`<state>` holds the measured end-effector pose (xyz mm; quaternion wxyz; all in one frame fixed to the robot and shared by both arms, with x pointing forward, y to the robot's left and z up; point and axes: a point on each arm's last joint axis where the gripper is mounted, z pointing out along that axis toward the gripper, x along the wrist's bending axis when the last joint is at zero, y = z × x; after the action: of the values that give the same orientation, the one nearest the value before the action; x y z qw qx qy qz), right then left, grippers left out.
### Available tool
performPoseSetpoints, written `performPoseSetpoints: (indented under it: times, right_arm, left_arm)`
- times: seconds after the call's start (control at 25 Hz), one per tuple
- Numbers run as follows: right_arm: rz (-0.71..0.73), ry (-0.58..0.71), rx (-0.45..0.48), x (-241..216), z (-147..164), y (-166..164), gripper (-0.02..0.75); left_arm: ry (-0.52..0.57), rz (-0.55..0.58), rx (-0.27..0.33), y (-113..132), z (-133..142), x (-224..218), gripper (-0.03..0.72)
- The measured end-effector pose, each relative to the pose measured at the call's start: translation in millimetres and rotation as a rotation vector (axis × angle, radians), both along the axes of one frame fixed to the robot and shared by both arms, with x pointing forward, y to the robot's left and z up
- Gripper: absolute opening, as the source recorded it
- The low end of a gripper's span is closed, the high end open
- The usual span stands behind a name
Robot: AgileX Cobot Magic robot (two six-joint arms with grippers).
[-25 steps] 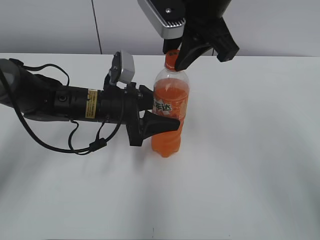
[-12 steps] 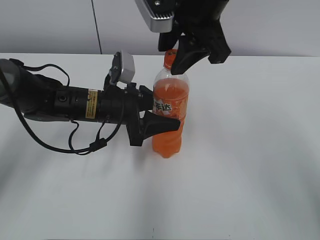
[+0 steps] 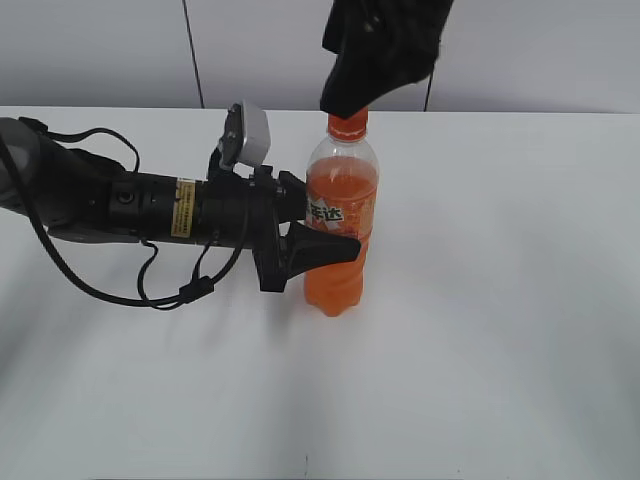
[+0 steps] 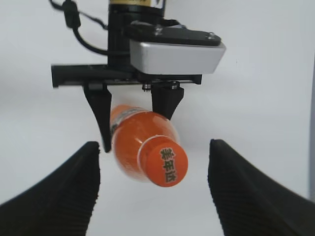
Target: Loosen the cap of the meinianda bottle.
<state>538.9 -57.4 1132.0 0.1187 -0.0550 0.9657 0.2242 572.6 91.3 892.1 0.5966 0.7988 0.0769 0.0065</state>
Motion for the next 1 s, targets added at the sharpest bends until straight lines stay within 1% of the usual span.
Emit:
performPoseSetpoints:
  times: [0.12,0.2,0.28,0.32,0.4,0.48,0.6,0.88,0.96,1.0]
  right_arm:
    - [-0.405,0.213,0.109,-2,3,0,0.515]
    - [-0.705,0.37,0.18,-2,3,0,0.515]
    - [-0.923,0.466,0.227,0,2,0,0.515]
    - [-0.991,0.488,0.238,1,1,-1,0.515]
    - [-1.064,0.494,0.245,3,0,-2,0.515]
    - [-1.109,0.484,0.233,7,-5,-3,0.515]
    - [-1.139,0.479,0.196,12,-16,-2,0.515]
    - [-1.165,0.499,0.155,20,-34,3,0.513]
    - [-1.166,0.504,0.15,21,-36,4,0.486]
    - [-1.166,0.507,0.149,21,-37,5,0.46]
  left_arm:
    - [0.0,0.001,0.001,0,0,0,0.428]
    - [0.0,0.001,0.0,0,0,0,0.428]
    - [0.0,0.002,0.001,0,0,0,0.428]
    - [0.0,0.003,0.003,0,0,0,0.428]
    - [0.001,0.004,0.003,0,0,0,0.428]
    - [0.001,0.005,0.002,0,0,0,0.428]
    - [0.001,0.005,0.002,0,0,0,0.428]
    - [0.005,0.009,0.001,0,0,1,0.428]
    - [0.005,0.009,0.001,0,0,1,0.428]
    - [0.005,0.009,0.001,0,0,1,0.428]
